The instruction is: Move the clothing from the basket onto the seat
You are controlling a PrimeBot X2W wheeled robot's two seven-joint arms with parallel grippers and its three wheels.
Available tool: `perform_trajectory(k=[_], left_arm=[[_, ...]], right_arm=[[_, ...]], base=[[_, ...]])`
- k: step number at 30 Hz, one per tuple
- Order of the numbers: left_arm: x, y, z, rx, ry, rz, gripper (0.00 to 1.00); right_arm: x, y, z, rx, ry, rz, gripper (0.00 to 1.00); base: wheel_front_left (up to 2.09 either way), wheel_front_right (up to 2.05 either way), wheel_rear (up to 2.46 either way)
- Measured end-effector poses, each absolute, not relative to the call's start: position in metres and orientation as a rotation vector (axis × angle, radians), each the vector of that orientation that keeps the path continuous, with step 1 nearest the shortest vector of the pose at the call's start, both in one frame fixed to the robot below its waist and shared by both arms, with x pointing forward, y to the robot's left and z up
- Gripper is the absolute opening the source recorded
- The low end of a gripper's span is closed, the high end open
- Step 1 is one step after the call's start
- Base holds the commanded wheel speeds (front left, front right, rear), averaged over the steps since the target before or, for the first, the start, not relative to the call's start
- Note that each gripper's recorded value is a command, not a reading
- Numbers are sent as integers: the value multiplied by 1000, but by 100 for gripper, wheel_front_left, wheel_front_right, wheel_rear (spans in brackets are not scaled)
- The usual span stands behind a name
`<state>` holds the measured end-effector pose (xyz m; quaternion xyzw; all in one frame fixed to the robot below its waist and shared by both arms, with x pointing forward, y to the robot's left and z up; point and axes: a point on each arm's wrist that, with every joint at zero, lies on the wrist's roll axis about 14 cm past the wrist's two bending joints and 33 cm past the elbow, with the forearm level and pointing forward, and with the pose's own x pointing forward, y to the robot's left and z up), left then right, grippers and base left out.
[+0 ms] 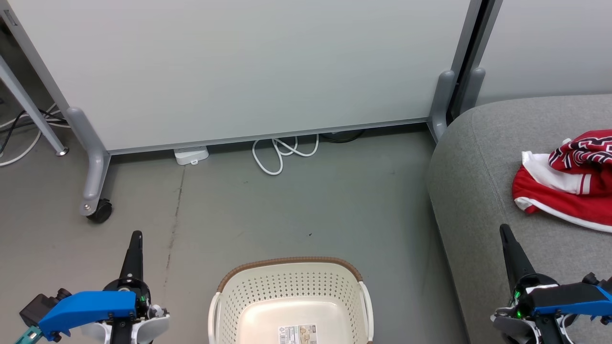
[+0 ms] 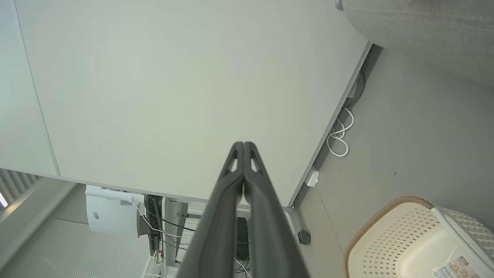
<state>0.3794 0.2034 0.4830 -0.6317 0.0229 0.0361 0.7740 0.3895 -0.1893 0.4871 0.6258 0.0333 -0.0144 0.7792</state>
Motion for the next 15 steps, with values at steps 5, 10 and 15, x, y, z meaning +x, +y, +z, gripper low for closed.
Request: perform_trajectory(k=[5,10,15], left_arm=[[381,203,486,-1406,42,69,0],[382,202,489,-1441,37,59,0],[384,201,493,-1474,30,46,0]], right_arm=[[389,-191,490,1392,62,-28,0],[389,-193,492,1432,52,-25,0],[389,-194,496,1466,40,-23,0]], base=[[0,0,0],[0,0,0],[0,0,0]])
